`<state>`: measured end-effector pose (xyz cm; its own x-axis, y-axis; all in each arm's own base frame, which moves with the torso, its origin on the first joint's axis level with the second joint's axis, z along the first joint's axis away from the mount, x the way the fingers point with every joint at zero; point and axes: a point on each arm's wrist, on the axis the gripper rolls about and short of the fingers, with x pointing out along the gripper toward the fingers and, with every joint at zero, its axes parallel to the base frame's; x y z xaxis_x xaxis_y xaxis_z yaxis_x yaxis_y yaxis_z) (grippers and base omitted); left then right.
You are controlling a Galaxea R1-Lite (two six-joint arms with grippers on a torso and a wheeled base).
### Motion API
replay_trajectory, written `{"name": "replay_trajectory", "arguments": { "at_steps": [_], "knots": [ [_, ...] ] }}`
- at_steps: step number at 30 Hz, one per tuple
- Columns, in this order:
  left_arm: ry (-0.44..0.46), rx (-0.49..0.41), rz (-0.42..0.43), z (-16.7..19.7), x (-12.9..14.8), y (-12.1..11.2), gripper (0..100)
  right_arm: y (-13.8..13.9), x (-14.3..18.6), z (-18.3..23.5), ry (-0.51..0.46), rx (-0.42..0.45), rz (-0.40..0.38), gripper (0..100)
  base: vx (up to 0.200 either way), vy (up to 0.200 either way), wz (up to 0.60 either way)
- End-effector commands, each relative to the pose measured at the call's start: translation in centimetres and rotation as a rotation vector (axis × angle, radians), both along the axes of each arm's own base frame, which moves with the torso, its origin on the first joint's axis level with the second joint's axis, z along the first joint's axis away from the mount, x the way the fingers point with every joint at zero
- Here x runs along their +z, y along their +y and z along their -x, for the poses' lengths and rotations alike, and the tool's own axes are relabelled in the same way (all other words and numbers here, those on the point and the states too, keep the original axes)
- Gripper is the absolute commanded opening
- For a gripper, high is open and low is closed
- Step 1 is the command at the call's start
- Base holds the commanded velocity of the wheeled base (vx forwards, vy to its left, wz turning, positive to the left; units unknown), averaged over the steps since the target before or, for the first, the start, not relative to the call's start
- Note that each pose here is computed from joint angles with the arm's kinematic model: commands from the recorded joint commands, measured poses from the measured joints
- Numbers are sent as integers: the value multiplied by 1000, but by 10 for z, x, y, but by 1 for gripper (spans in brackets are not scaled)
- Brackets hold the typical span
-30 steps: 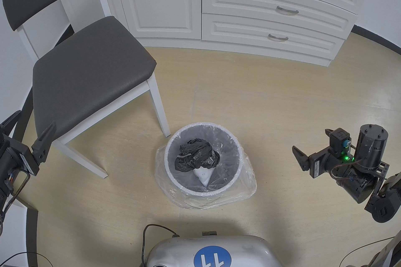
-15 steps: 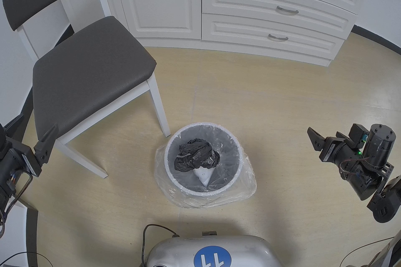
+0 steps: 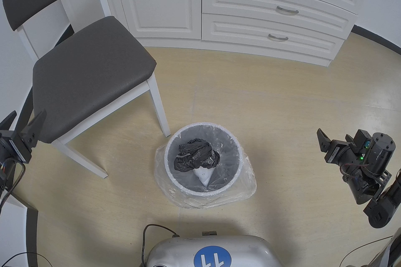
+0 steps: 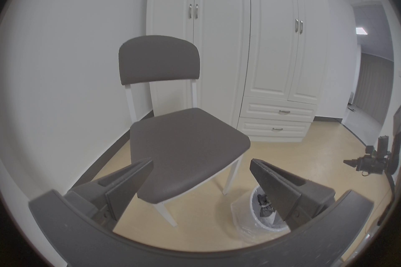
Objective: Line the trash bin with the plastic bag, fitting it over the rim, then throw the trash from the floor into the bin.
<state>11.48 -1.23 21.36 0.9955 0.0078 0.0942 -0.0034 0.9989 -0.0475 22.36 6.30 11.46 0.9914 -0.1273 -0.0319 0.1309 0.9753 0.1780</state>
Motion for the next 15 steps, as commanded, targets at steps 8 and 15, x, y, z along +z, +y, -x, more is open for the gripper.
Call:
{"name": "replay_trajectory", "arguments": {
  "at_steps": [8,15],
  "knots": [
    [-281,-1,24,52,41,7,100,-12,51,31,-228,-32,-45,100,0,0,0],
    [-353,2,33,67,49,9,100,-26,64,69,-302,-50,-4,100,0,0,0]
  ]
}}
